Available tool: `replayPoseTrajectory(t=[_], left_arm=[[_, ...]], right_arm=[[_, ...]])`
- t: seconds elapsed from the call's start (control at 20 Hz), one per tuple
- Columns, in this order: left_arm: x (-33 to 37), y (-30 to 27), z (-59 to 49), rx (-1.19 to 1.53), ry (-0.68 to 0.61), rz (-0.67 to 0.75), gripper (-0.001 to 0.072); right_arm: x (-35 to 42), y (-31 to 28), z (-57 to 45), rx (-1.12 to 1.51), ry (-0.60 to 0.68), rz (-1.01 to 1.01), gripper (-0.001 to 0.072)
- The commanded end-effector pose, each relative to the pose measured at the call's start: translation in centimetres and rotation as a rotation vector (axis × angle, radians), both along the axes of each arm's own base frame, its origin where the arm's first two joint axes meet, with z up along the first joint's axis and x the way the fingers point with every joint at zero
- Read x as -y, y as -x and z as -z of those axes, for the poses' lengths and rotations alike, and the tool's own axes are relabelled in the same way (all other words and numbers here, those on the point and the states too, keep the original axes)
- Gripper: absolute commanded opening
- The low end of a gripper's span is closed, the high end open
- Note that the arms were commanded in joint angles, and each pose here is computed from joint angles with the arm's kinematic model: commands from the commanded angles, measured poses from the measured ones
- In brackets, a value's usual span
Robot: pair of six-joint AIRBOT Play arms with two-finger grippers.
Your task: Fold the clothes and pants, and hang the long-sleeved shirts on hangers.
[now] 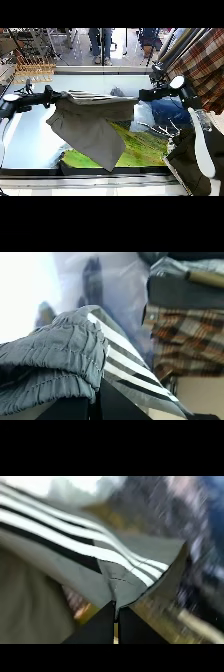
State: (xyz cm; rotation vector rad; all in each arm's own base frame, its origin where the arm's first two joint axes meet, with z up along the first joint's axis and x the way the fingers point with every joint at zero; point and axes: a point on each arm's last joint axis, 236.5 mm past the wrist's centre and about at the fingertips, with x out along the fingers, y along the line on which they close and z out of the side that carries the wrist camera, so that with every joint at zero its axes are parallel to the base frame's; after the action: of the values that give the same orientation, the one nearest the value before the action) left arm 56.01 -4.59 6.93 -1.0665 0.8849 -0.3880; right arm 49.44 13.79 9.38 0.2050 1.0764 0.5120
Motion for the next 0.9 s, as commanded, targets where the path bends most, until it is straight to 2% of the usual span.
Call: replayPoseTrajectory(t=[0.0, 0.1, 0.3, 0.45, 0.5, 0.55, 0.6, 0.65, 0.7, 0.85], left_arm=[[-3.3, 5.4, 3.2, -0.237, -0.088, 0.117, 0.0008], [-5.6, 8.1, 5.9, -0.353, -0.168, 0.152, 0.0009], [-8.6, 12.2, 10.3, -0.537, -0.281, 0.225, 0.0009], [-9.6, 14.2, 12.6, -0.630, -0.336, 0.275, 0.0010], [-10.2, 14.7, 13.2, -0.652, -0.359, 0.284, 0.0012], [-10.9, 15.1, 13.6, -0.656, -0.400, 0.300, 0.0063], [-11.9, 15.6, 13.9, -0.663, -0.453, 0.318, 0.0231], [-13.1, 16.2, 14.0, -0.686, -0.495, 0.319, 0.0419], [-13.8, 16.4, 13.7, -0.692, -0.512, 0.313, 0.0440], [-15.8, 15.1, 10.5, -0.630, -0.541, 0.260, 0.0440]], right_arm=[[-5.4, 11.5, -1.0, -0.213, -0.021, -0.253, 0.0010], [-9.5, 18.0, 2.4, -0.331, -0.013, -0.339, 0.0010], [-17.6, 31.9, 10.1, -0.581, -0.077, -0.497, 0.0010], [-18.9, 36.8, 13.8, -0.621, -0.006, -0.566, 0.0011], [-18.8, 37.6, 13.7, -0.635, 0.003, -0.599, 0.0038], [-18.2, 37.9, 13.3, -0.654, 0.015, -0.618, 0.0168], [-17.0, 37.6, 13.1, -0.658, 0.040, -0.620, 0.0378], [-15.2, 36.4, 12.9, -0.660, 0.072, -0.581, 0.0538], [-13.1, 34.7, 12.4, -0.650, 0.088, -0.512, 0.0535], [-9.3, 30.2, 11.2, -0.572, -0.028, -0.221, 0.0536]])
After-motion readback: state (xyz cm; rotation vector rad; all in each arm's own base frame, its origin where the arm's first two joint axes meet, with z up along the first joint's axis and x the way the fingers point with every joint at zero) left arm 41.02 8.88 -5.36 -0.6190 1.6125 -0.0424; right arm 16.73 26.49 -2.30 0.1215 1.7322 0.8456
